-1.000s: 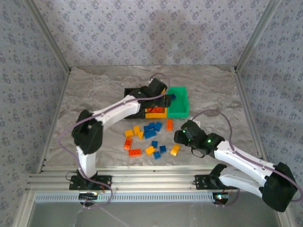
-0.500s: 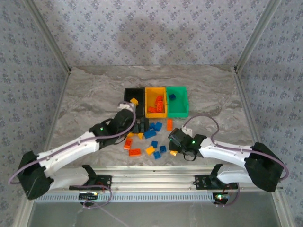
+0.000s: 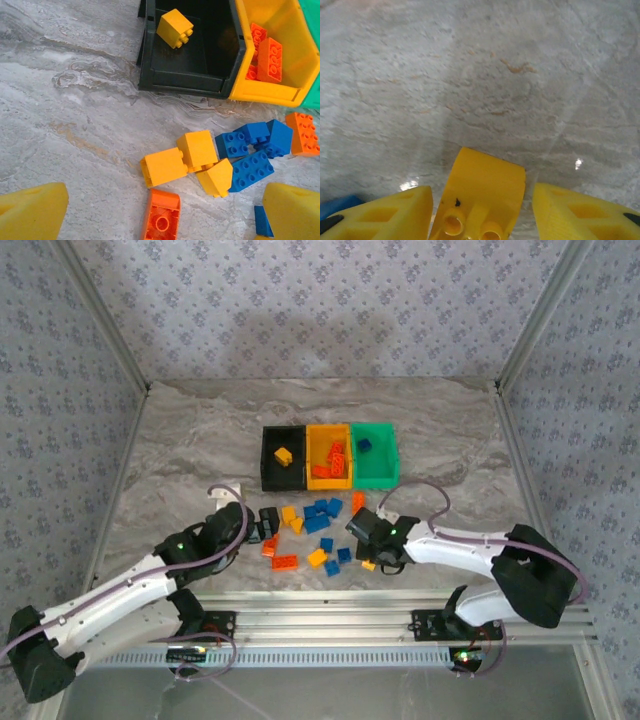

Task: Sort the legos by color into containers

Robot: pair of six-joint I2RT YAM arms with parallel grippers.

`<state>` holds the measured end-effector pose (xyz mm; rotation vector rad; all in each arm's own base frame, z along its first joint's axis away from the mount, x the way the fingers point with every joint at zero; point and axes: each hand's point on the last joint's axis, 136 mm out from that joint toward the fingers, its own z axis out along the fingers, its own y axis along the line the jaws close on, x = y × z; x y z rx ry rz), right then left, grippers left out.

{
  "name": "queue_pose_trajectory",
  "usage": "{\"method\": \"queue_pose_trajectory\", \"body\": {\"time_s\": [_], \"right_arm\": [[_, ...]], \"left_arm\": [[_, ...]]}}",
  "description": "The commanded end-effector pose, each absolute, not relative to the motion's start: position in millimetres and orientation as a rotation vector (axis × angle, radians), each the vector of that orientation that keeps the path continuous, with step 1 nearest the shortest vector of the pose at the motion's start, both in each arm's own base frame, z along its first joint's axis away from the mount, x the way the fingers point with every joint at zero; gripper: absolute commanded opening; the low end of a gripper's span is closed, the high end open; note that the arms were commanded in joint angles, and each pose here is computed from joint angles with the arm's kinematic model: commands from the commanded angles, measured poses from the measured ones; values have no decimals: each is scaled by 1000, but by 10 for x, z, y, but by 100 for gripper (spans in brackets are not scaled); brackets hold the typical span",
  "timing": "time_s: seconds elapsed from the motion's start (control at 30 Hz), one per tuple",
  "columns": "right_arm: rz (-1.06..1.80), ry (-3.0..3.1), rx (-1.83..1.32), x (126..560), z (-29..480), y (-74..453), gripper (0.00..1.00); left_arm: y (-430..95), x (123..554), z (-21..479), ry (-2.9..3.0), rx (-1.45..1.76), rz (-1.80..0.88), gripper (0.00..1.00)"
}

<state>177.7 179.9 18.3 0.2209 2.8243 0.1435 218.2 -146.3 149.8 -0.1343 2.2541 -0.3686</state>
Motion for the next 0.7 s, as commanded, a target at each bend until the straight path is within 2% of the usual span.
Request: {"method": "queue_pose_trajectory", "body": {"time_s": [0.0,0.13,0.23,0.5,0.67], "right_arm": [[87,2909,233,1613,131,1738,50],[111,2891,202,1653,186,1771,36],[169,2839,153,1746,313,1847,29],[360,2674,-111,2116,1059,2357,25],[440,2583,-283,2606,1464,2911,26]], "left_arm": [[-1341,2178,1455,2257,-160,-312,100],[-1334,2172,1420,2269,-159,-313,100],[-1316,2168,1391,2279,-157,-304,100],[-1241,2118,1322,2308,-183,-287,100],[-1206,2054,1247,2328,-203,-304,100]]}}
